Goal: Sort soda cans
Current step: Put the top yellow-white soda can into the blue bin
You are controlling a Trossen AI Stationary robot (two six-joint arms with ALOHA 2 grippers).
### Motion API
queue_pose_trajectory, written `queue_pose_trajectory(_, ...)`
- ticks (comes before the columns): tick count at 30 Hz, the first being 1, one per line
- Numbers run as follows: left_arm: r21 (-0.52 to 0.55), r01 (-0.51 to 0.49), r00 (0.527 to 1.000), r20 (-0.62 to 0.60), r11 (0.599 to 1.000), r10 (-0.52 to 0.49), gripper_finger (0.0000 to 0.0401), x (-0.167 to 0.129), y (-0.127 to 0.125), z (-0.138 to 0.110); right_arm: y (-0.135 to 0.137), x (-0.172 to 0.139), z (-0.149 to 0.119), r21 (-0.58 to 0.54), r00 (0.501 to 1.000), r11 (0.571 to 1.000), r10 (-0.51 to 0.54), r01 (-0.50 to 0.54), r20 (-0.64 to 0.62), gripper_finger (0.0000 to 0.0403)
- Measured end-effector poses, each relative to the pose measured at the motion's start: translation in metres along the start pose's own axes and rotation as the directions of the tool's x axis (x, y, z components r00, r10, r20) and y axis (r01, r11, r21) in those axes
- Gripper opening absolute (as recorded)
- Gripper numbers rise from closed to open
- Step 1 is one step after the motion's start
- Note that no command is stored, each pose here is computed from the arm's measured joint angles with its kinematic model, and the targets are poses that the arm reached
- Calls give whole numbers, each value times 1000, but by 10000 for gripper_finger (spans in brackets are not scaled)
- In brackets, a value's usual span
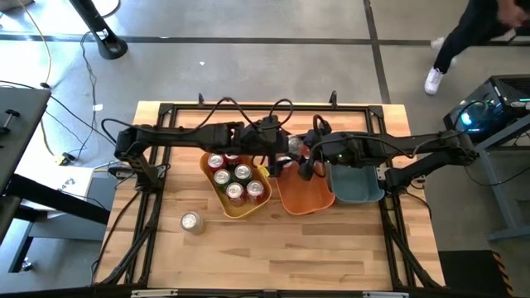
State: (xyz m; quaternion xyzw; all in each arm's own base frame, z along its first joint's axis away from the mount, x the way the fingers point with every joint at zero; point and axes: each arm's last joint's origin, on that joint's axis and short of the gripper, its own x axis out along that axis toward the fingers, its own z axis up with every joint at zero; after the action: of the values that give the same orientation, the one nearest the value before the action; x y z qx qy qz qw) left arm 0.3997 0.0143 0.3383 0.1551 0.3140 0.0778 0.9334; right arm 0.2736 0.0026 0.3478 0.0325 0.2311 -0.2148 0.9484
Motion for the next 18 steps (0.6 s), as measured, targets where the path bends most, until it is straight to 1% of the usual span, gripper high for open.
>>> queue_pose_trajectory(2,-1,-4,1000,8,1000,4,358,-5,2,1,-1,-3,1,0,1000,1000,-7,7,4,268)
queue_pose_trajectory(5,-3,-13,1000,6,1000,13,354,-15,5,2,-3,-5,0,0,1000,1000,-26,26,-5,268)
queue_pose_trajectory(6,-2,-10,1000,-10,1000,10,354,-19,7,1,-5,-6,-2,3,999,999,-40,40,-18,268)
queue_pose_trajectory(9,-24,-11,999,-41,1000,10,354,-37,18,-3,-14,-14,-8,-14,989,992,-127,126,-75,268)
queue_pose_trajectory(11,-68,-25,997,-75,997,20,354,-47,30,-8,-21,-25,-11,-8,982,987,-161,161,-102,268)
queue_pose_trajectory(13,-126,-35,997,-72,991,26,354,-56,44,-15,-28,-38,-18,13,972,985,-165,169,-166,268)
queue_pose_trajectory(15,-189,-39,999,-41,981,32,354,-69,57,-23,-36,-51,-24,38,960,982,-174,186,-219,268)
queue_pose_trajectory(18,-283,-51,997,48,958,67,355,-88,74,-34,-49,-72,-34,67,930,965,-223,253,-293,268)
